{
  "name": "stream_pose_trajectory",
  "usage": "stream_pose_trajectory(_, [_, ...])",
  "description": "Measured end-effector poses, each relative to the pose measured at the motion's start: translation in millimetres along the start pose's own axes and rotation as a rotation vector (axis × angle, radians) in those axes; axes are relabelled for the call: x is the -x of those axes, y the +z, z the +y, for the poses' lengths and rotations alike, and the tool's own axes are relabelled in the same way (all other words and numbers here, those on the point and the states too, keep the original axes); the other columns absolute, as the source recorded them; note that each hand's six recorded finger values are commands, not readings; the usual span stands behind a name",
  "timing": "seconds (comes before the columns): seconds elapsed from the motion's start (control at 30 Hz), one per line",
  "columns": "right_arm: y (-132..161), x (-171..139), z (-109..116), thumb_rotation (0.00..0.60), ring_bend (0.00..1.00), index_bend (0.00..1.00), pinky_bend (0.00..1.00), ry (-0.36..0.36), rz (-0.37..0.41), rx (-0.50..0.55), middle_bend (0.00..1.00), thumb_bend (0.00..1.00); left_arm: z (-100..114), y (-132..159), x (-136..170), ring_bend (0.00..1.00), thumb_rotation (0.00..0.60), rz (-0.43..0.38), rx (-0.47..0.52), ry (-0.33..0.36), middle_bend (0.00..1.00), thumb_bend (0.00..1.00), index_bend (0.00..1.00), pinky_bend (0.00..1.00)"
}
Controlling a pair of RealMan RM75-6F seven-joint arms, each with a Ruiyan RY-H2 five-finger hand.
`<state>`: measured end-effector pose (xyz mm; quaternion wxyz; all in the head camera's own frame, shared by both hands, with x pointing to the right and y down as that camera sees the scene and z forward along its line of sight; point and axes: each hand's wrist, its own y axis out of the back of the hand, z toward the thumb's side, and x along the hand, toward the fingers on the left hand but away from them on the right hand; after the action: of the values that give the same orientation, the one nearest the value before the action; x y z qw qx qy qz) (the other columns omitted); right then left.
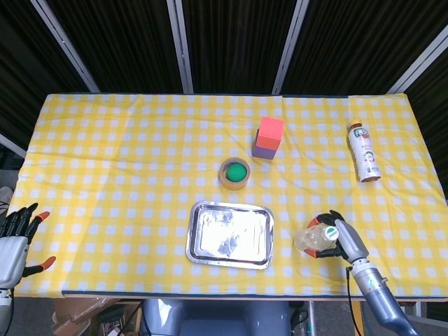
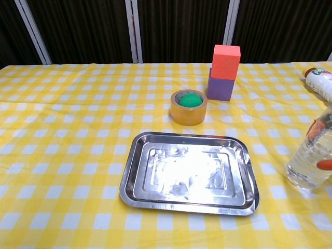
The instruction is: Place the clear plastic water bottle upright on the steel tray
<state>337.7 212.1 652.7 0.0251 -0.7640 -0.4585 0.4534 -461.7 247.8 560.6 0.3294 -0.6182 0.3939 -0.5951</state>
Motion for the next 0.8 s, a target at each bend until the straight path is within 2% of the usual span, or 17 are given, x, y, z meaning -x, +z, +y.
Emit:
stream_pose_trajectory(0.13, [-4,0,8,0.6,0.28,0.74,0.0,-0.041,0.0,0.054,0.6,0.35,0,0,0,0.0,0.6,-0.001,-0.002,0.0,0.0,0.15,0.15,0.0])
stream_pose_trajectory(0.37, [6,-6,11,0.6,0.28,0.74,0.0,-0.045,0.027,0.077,0.6,0.36,1,1,0,0.0,0.6,-0.003,0.003,0.004,0.0,0.15,0.15,0.0])
stream_pose_trajectory(0.57, [40,-14,4,0.6,0.28,0.74,0.0,-0.011,0.078,0.077,0.6,0.36,7,-2,1,0.0,0.6,0.004,0.02,0.024,0.0,0.15,0.15,0.0])
stream_pose_trajectory(0.8, [83,-19,-20,0.6,0.28,0.74,0.0,0.059,0.114,-0.008,0.6,0.36,13,-5,0,0.0,0.6,0.004,0.034,0.053,0.0,0.15,0.15,0.0])
